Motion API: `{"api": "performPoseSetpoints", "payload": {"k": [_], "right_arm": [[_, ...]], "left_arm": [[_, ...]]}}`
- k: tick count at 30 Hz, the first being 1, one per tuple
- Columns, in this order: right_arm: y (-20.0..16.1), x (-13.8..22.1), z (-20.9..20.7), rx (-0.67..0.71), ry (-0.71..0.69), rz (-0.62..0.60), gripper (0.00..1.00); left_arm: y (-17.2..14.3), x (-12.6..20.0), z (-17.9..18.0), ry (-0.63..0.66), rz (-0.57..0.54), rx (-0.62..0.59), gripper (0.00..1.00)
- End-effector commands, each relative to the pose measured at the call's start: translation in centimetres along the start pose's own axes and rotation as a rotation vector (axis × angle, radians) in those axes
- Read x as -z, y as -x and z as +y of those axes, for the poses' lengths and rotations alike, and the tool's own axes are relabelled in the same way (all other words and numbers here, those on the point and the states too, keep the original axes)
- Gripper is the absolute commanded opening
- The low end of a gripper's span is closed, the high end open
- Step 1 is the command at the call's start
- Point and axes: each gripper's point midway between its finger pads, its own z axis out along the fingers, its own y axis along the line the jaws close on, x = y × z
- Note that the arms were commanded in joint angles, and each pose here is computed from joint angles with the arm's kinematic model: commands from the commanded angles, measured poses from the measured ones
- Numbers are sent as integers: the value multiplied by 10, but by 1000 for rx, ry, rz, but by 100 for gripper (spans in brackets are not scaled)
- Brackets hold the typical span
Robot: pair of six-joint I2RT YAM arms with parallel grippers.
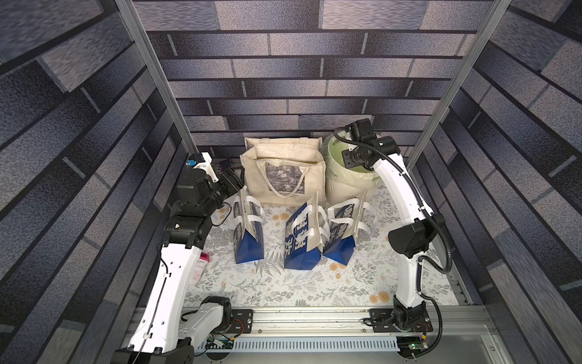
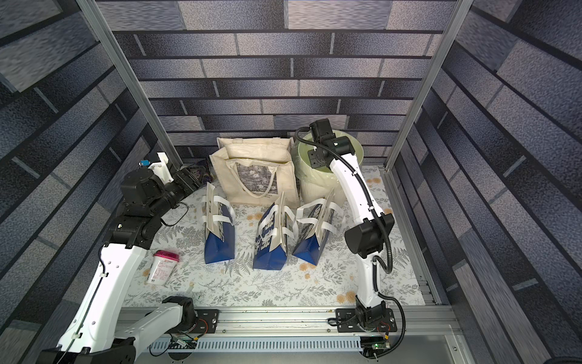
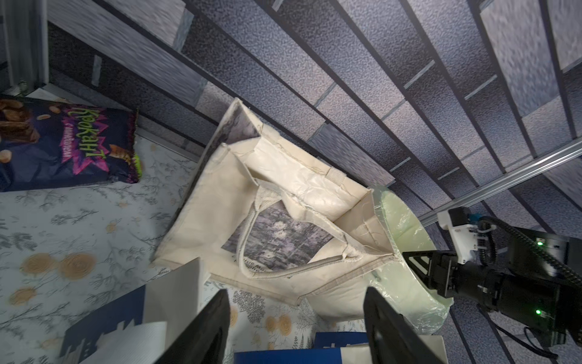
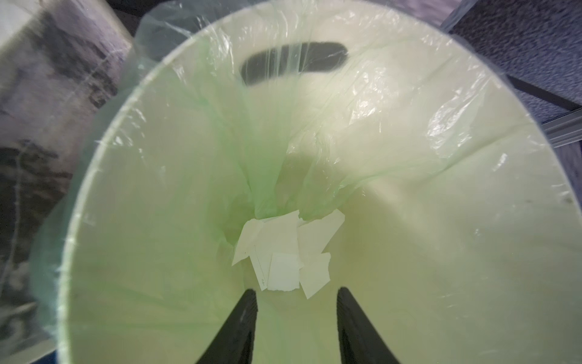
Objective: Shred takeout receipts and throw away
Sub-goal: Place the takeout receipt in the trash bin, then reset both arms
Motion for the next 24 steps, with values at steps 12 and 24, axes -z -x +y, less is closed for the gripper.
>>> {"api": "performPoseSetpoints", "payload": {"k": [12, 24], "right_arm": [[-70, 160, -74, -183, -150, -262, 55], [-239, 68, -97, -366, -442, -262, 61]], "left_arm": [[-21, 64, 182, 645, -66, -76, 74], [-115, 50, 258, 698, 17, -61, 71]]}}
